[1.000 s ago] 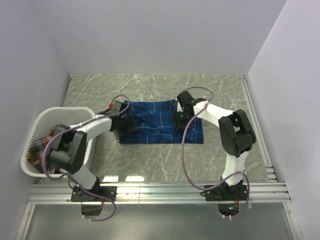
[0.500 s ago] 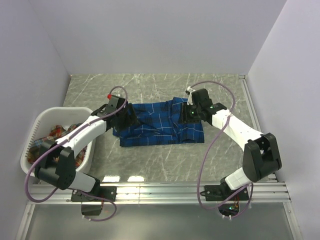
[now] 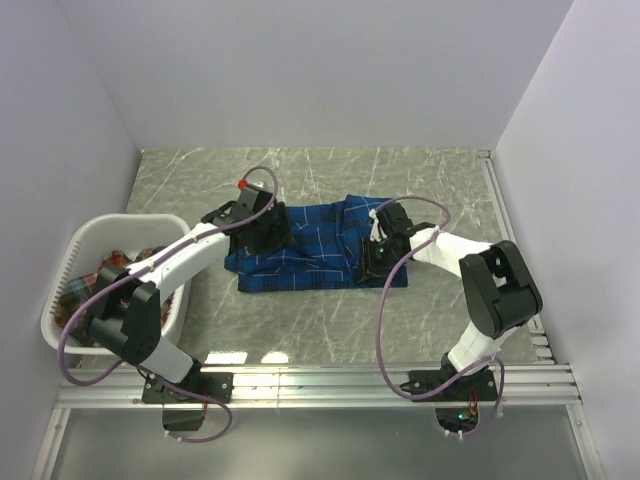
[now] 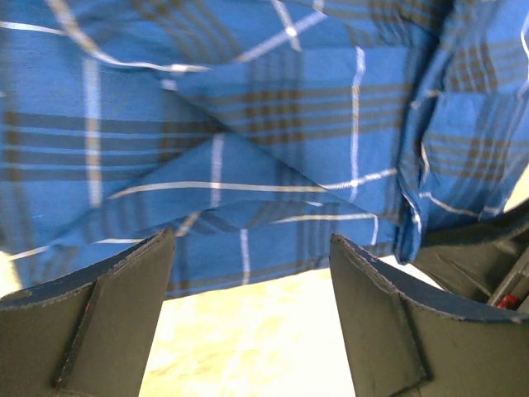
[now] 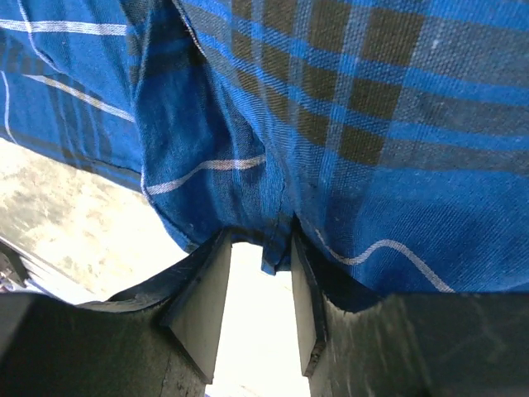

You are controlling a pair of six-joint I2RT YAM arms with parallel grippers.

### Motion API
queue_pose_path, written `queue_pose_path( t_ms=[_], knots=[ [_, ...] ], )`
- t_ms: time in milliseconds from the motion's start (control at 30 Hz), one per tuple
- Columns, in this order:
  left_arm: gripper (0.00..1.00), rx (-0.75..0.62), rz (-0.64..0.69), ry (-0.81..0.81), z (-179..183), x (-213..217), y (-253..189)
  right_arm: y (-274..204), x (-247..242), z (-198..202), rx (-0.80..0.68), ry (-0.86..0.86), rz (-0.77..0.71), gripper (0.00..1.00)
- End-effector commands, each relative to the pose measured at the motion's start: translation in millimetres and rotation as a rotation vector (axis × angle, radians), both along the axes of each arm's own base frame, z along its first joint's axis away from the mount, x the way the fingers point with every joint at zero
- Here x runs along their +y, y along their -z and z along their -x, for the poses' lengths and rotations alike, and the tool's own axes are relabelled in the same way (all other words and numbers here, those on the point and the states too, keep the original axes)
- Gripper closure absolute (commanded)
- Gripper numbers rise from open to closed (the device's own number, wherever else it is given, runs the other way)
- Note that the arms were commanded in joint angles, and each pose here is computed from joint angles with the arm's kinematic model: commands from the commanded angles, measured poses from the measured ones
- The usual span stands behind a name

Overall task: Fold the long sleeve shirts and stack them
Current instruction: Fold the shirt

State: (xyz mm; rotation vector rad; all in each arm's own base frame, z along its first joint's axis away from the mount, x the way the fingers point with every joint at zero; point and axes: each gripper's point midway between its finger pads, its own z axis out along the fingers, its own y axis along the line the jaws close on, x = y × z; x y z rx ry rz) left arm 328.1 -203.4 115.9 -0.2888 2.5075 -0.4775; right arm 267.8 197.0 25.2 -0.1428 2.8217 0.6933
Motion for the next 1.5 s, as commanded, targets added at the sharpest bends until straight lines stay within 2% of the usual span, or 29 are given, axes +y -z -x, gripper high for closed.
queue_pose_path(
  t_ms=[0, 233, 567, 667, 700, 800, 933, 1067, 1233, 1267, 1367, 1467],
  knots=[
    [0.18, -0.04, -0.002, 0.045, -8, -18, -6, -36, 9, -19, -0.131, -0.003, -0.04, 0.57],
    [0.19, 0.003, -0.038, 0.022, -14, -19, 23, -72, 18, -35, -0.296, 0.019, 0.025, 0.53],
    [0.19, 0.062, -0.073, 0.01, -12, -15, 53, -43, 38, -39, -0.275, -0.018, 0.141, 0.53],
    [0.19, 0.067, -0.08, 0.008, -11, -15, 57, -38, 45, -37, -0.268, -0.04, 0.138, 0.62],
    [0.19, 0.069, -0.082, 0.009, -11, -15, 58, -41, 50, -35, -0.27, -0.054, 0.129, 0.73],
    [0.19, 0.081, -0.082, 0.01, -10, -16, 63, -53, 61, -32, -0.282, -0.083, 0.095, 0.93],
    [0.19, 0.084, -0.076, 0.009, -10, -17, 64, -73, 85, -22, -0.288, -0.139, 0.005, 0.96],
    [0.19, 0.08, -0.068, 0.013, -11, -18, 62, -60, 94, -17, -0.234, -0.162, -0.023, 0.94],
    [0.19, 0.075, -0.061, 0.011, -9, -18, 59, -39, 99, -1, -0.137, -0.215, -0.03, 0.85],
    [0.19, 0.076, -0.06, 0.008, -10, -17, 59, -40, 99, 1, -0.137, -0.227, -0.033, 0.83],
    [0.19, 0.077, -0.061, 0.01, -10, -18, 59, -52, 99, 3, -0.156, -0.248, -0.041, 0.66],
    [0.19, 0.078, -0.066, 0.009, -11, -17, 58, -73, 95, -3, -0.22, -0.238, -0.036, 0.63]
  ],
)
